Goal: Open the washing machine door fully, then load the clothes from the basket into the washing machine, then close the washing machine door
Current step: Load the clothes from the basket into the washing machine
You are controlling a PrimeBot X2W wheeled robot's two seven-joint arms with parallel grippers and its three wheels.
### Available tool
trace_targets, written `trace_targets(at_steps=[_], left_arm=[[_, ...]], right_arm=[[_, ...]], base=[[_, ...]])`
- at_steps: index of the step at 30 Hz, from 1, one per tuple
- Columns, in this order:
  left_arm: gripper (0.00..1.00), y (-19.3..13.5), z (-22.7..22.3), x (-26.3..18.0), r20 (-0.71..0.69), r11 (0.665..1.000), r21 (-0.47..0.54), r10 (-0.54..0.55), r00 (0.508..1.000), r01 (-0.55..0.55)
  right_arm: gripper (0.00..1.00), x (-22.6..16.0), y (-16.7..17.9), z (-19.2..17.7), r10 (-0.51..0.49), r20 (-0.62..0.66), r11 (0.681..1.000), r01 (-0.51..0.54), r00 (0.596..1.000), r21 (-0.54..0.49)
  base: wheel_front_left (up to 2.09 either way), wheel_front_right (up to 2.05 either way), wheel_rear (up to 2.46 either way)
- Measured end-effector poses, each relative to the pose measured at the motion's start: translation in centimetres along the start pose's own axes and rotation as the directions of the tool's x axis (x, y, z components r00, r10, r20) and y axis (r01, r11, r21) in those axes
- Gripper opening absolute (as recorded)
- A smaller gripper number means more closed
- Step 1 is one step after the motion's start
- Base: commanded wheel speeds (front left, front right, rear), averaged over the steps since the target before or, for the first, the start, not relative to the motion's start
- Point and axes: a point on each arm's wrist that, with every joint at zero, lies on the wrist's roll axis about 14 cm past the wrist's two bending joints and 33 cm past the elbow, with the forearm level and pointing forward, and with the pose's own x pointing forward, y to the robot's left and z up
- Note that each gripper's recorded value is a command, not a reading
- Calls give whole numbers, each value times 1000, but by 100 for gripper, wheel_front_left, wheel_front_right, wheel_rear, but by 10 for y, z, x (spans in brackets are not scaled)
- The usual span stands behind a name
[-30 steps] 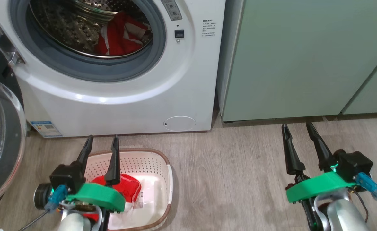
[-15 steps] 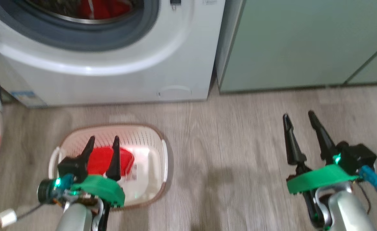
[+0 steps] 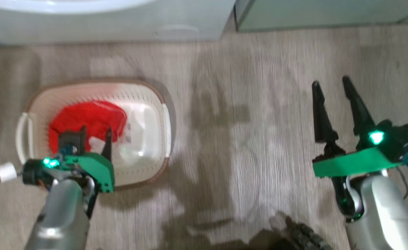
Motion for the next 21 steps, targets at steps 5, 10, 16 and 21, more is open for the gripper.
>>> trace_targets(at_steps=[5, 10, 16, 21], left_arm=[[100, -3, -34, 34, -117, 997, 60, -48, 992, 55], [100, 1, -77, 58, -257, 989, 108, -74, 964, 105], [100, 4, -120, 78, -403, 977, 135, -100, 910, 167], [100, 7, -141, 99, -457, 965, 171, -101, 884, 199]], right_arm=[[100, 12, -11, -28, -26, -58, 1000, 27, 998, 13], [100, 14, -23, -55, -65, -117, 995, 73, 991, 66], [100, 22, -35, -72, -91, -142, 992, 101, 986, 70], [100, 19, -40, -95, -107, -198, 988, 127, 974, 91]], base=[[0, 0, 0], [0, 0, 0], [0, 0, 0], [0, 0, 0]])
